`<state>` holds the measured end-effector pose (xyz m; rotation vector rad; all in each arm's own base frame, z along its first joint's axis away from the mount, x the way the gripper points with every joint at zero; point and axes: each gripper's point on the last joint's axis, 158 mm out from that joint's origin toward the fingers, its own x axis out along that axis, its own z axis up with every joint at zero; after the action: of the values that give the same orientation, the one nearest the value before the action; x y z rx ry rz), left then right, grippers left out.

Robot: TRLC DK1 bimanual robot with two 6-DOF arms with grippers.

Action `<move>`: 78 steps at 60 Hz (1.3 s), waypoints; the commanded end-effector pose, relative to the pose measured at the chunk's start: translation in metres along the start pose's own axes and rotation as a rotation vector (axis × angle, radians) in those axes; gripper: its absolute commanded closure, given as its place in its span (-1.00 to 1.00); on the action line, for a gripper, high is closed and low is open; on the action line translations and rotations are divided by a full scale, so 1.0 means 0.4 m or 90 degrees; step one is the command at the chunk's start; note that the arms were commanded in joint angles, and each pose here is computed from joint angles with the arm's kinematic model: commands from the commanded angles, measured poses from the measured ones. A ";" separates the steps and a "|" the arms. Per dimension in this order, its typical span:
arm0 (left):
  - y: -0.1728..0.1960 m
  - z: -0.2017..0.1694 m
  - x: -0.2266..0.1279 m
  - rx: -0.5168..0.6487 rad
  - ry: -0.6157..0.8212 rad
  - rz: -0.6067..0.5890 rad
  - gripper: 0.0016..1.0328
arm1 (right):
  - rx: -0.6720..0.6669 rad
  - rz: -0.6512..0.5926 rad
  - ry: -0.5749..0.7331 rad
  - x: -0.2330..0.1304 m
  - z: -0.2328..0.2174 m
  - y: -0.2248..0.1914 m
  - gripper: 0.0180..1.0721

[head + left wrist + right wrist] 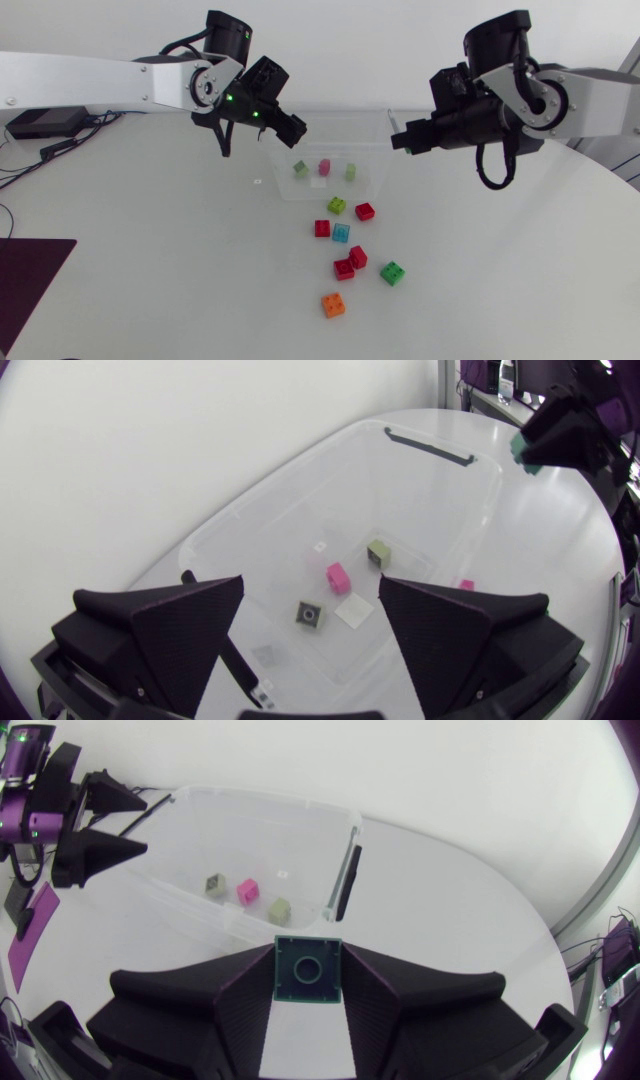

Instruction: Pick up the duplo bricks and place them in the container

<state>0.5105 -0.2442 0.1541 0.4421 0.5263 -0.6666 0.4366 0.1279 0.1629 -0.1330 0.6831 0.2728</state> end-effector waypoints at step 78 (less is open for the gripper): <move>-0.660 -0.431 -0.168 0.275 0.278 -0.362 -0.85 | -0.051 0.042 -0.071 -0.058 -0.016 0.063 -0.66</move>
<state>0.2346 -0.3020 0.0106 0.8368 0.9196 -1.2532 0.4220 0.1543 0.1947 -0.1465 0.5237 0.3670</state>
